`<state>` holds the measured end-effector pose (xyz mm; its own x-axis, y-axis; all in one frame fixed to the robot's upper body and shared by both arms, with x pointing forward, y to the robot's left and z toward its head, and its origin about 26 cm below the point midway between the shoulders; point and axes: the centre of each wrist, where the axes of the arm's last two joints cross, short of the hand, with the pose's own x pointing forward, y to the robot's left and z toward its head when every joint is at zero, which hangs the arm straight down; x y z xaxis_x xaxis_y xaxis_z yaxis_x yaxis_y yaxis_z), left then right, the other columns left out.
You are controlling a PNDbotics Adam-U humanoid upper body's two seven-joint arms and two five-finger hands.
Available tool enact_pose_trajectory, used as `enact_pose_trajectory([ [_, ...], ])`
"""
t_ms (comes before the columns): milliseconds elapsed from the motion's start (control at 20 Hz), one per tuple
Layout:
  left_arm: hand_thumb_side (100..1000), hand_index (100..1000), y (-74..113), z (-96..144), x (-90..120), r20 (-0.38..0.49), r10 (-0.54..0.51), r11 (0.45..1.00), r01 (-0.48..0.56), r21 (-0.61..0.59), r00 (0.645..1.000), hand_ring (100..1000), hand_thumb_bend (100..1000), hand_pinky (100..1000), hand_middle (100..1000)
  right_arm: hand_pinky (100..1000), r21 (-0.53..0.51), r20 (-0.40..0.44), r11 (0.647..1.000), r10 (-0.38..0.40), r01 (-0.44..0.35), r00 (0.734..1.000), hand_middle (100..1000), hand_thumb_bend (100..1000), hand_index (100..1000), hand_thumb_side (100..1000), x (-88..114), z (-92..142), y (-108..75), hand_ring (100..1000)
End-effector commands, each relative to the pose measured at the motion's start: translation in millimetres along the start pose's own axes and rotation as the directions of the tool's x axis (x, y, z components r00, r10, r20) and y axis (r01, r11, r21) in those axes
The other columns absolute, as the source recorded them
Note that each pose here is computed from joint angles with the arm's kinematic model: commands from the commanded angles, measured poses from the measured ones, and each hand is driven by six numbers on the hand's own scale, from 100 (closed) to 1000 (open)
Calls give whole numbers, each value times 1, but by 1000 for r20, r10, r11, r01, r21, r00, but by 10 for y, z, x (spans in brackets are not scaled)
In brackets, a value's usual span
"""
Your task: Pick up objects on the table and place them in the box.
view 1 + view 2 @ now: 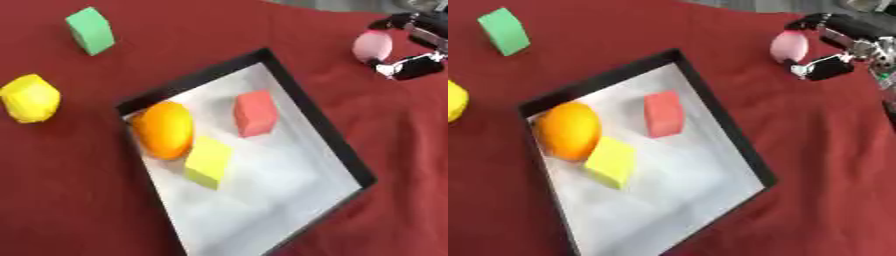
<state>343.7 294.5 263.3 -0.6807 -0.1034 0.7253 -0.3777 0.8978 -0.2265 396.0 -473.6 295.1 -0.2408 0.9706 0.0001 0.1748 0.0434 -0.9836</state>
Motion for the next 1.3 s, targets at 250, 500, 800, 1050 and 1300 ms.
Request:
enact_pose_trajectory([
  [250,640,742,-25,-56,115,37,16,1000,-15,-20,999,868,311,648,683,906,-41,-66,997,55,-58,996,815,259,902,386,-138,139,-210,900],
  [500,642,742,-24,-59,114,36,16,1000,-15,-23,999,869,309,648,683,895,-70,-93,995,65,-72,994,803,267,892,396,-159,166,-214,886],
  [800,644,742,-6,-54,94,29,7,1000,-7,-23,1000,871,307,649,683,872,-111,-97,992,49,-60,994,739,130,825,323,-151,168,-218,842],
  [1050,644,742,7,-47,77,24,-1,1000,1,-25,1000,871,305,649,684,861,-125,-38,992,16,-21,999,698,100,784,226,-88,136,-258,813],
  [1300,643,742,8,-40,73,24,-5,1000,6,-27,1000,872,303,650,684,834,-177,17,984,-2,5,1000,654,100,749,177,-12,114,-301,766],
])
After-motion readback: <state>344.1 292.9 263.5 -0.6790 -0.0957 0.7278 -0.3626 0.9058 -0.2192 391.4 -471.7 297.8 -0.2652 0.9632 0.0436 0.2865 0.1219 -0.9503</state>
